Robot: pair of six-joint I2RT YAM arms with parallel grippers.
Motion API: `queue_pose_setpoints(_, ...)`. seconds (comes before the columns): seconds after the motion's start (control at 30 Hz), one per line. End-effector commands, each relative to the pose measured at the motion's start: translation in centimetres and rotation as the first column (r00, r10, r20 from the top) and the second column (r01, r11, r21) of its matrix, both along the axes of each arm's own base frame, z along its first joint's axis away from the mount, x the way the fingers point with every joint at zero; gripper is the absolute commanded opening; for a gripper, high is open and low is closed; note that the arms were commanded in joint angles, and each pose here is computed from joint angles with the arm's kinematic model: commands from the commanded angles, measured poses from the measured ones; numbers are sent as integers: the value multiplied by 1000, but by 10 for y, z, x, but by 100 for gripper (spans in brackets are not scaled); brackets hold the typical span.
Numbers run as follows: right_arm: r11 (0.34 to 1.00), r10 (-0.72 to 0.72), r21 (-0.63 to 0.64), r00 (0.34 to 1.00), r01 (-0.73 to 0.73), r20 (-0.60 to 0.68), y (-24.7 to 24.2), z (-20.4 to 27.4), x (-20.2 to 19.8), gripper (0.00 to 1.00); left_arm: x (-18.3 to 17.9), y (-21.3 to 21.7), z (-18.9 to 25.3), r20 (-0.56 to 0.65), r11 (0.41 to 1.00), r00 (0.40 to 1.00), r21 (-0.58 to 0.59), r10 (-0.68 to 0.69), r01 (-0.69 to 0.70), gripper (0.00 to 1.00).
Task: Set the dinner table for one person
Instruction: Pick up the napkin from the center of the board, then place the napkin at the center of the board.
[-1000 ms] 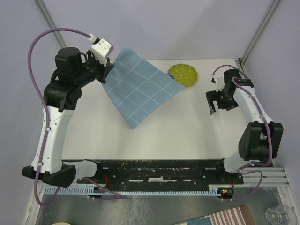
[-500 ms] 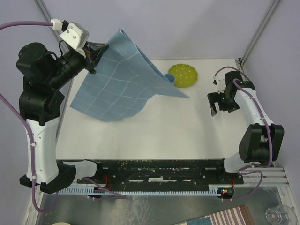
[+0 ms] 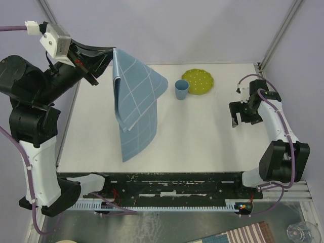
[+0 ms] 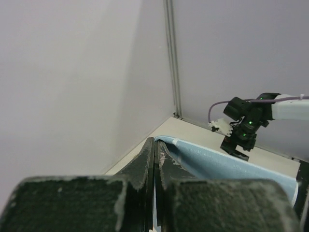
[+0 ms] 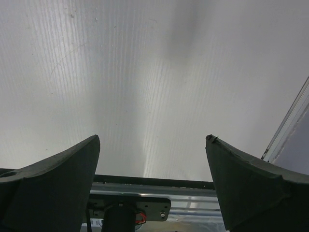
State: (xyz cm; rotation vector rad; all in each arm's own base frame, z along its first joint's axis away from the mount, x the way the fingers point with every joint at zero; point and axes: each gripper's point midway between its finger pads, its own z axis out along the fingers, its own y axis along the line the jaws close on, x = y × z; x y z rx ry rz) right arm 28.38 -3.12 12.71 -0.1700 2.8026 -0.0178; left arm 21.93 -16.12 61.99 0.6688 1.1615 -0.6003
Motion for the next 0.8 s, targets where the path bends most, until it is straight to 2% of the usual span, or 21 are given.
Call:
queue_pose_setpoints(0.0,1000,-29,-6,997,29,66,-5,14,0,99,-45,-8,42,100,985,985,-86,-142,151,3)
queue_pose_setpoints(0.23,999,-52,-9,996,53,77,-11,13,-12,99,-74,0,61,192,986,972,-77,-134,151,3)
queue_pose_setpoints(0.37,998,-60,-14,994,62,89,-15,16,-13,99,-100,0,61,197,976,963,-74,-186,204,3)
queue_pose_setpoints(0.57,996,-84,-6,989,86,119,-20,26,-8,99,-129,-18,26,68,919,917,-25,-392,394,3)
queue_pose_setpoints(0.7,995,-96,13,986,95,133,-20,34,-7,99,-101,-32,-9,-49,893,892,1,-449,449,3)
queue_pose_setpoints(0.77,995,-98,12,986,97,137,-20,34,-10,99,-80,-43,-29,-116,866,859,-21,-499,500,3)
